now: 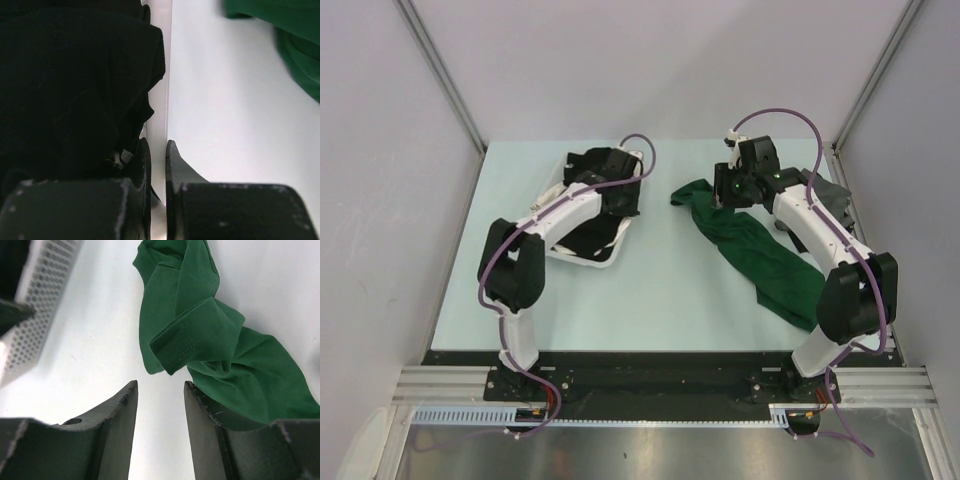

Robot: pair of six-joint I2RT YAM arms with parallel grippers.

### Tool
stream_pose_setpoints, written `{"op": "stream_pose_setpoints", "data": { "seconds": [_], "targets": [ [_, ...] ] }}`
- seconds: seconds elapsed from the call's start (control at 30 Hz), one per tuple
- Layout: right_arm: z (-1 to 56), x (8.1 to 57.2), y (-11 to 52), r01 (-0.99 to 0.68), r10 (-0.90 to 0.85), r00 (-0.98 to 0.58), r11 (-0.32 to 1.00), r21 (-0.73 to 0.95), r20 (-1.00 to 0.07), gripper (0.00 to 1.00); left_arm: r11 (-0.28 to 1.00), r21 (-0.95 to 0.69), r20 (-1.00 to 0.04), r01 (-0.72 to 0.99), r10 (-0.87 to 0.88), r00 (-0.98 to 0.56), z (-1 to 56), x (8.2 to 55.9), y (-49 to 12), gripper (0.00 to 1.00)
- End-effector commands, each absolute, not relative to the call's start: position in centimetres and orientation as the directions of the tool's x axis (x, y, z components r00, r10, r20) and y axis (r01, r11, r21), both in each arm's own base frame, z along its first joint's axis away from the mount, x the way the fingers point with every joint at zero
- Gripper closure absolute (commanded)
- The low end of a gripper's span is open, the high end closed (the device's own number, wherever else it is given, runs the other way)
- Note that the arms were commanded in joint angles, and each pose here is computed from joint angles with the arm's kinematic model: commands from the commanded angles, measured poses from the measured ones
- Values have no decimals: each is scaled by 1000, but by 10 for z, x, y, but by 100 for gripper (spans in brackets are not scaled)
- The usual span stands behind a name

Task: Fold and stack the t-shirts

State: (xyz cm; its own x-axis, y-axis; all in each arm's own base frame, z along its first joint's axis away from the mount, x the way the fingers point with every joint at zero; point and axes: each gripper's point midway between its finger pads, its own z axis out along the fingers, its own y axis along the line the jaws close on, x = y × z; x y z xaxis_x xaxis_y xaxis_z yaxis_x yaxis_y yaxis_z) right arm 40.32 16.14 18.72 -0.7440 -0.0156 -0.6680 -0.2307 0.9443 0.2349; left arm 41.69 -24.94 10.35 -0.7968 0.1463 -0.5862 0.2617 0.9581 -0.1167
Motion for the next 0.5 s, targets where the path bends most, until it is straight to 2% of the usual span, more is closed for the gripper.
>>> {"op": "stream_pose_setpoints", "data": {
  "seconds": [0.0,0.3,0.47],
  "targets": [
    [216,406,162,-248,8,-698,935,253,-716,53,997,54,-421,50,68,-904,50,398,-148,100],
    [214,405,162,-248,8,-702,935,254,-712,53,981,103,-362,-165,-117,-925,41,387,-61,100],
    [214,408,166,-256,15,-702,928,271,-712,53,962,176,-321,-211,-146,-936,39,370,-34,100]
  ]
}}
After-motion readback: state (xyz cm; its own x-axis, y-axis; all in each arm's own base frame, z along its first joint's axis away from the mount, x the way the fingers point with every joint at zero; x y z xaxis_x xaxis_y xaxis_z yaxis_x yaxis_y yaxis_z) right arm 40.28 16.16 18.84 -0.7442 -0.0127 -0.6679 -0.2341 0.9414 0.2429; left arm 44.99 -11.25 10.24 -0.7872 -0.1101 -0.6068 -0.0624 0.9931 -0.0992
